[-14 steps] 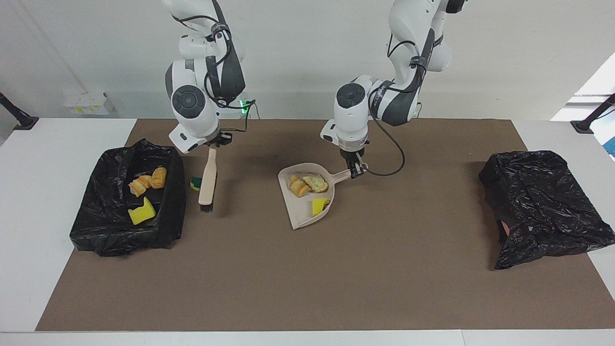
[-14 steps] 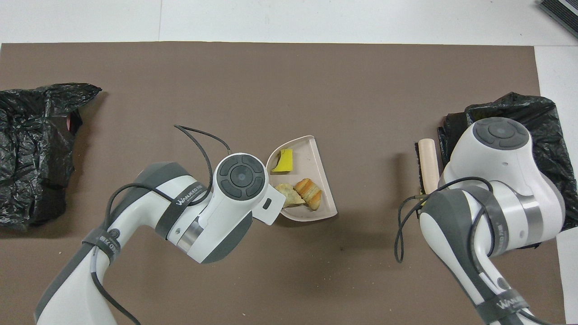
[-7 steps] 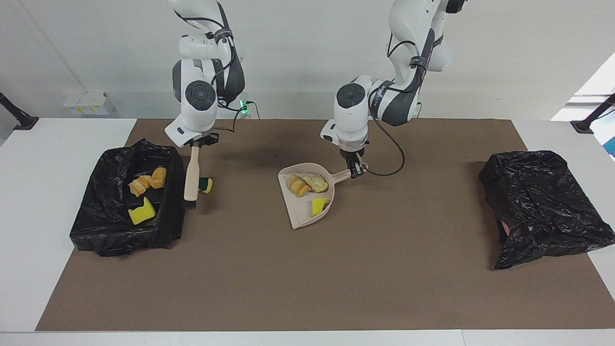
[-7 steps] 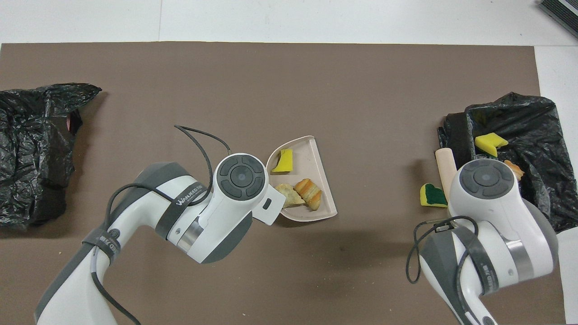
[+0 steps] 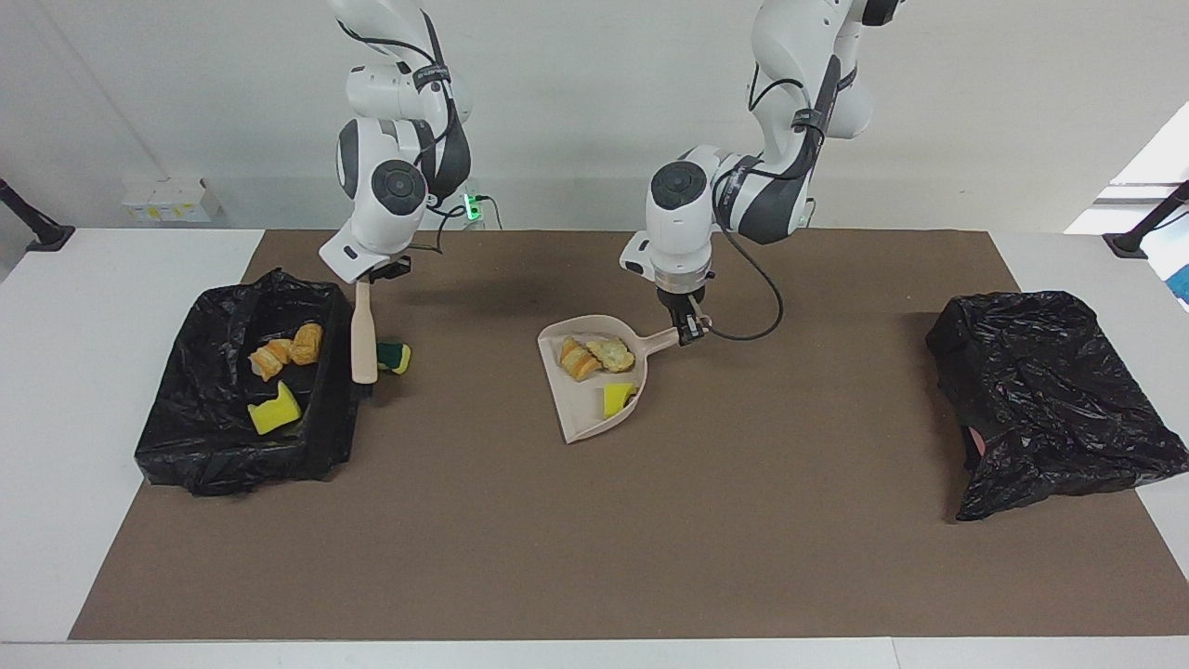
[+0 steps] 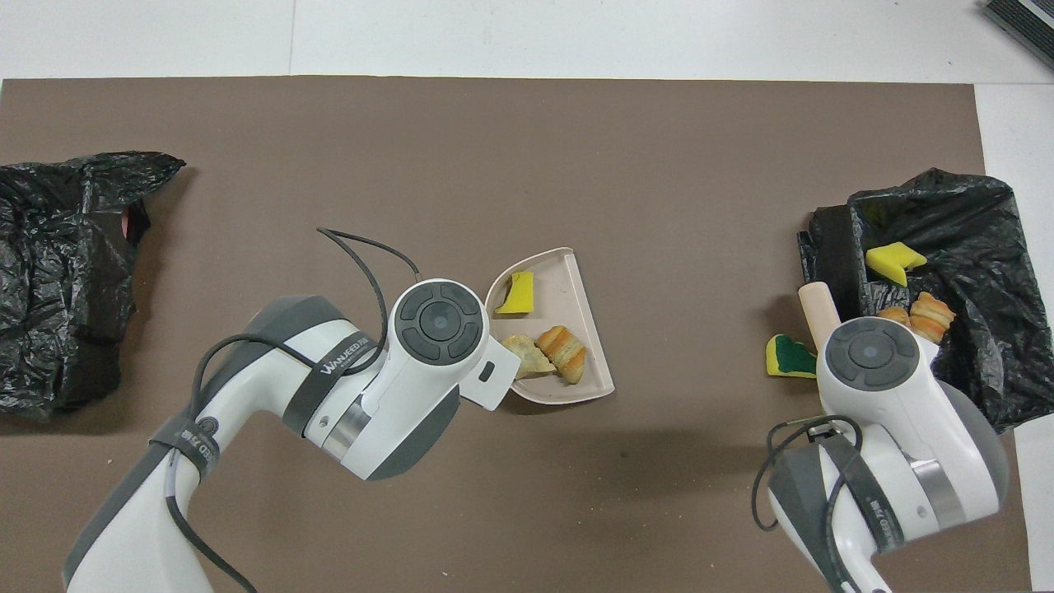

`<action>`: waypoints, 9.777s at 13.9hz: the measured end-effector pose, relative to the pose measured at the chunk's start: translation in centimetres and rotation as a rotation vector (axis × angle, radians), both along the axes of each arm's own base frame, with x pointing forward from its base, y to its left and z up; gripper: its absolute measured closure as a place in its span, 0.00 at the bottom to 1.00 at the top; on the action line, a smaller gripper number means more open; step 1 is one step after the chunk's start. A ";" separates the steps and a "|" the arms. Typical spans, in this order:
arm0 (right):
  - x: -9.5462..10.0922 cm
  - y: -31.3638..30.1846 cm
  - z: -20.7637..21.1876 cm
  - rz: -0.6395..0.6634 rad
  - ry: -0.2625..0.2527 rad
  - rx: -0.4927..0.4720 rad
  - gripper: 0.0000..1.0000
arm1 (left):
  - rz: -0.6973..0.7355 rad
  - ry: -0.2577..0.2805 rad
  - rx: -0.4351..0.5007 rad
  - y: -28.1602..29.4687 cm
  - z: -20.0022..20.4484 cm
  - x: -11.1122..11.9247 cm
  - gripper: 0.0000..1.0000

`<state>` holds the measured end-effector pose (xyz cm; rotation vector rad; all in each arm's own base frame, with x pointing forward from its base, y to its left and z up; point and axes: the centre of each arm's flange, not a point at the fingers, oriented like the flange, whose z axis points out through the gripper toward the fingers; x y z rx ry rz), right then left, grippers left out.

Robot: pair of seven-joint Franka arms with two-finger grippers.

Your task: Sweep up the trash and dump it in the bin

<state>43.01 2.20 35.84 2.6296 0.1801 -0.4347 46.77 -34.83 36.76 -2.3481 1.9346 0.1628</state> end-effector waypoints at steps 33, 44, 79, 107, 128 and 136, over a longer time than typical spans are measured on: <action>3.9 24.5 3.2 -0.221 0.086 0.633 0.74 | 0.024 -0.046 -0.023 1.7 -0.7 1.3 0.68; 4.3 24.5 8.5 -0.088 0.022 0.588 0.74 | 0.101 -0.011 -0.188 6.4 -1.7 5.1 0.68; -12.5 36.6 -0.6 -0.250 0.112 0.431 0.74 | -0.253 0.009 -0.101 62.0 14.9 10.3 0.68; 3.0 25.9 14.9 -0.410 -0.176 0.684 0.00 | -0.192 0.056 0.922 59.6 20.8 11.2 0.68; 11.6 8.4 28.7 -0.196 -0.334 0.385 0.00 | 0.393 -0.029 0.191 34.8 16.6 10.8 0.68; 12.4 5.8 27.7 -0.245 -0.349 0.411 0.00 | 0.851 -0.010 0.079 20.1 16.1 6.5 0.68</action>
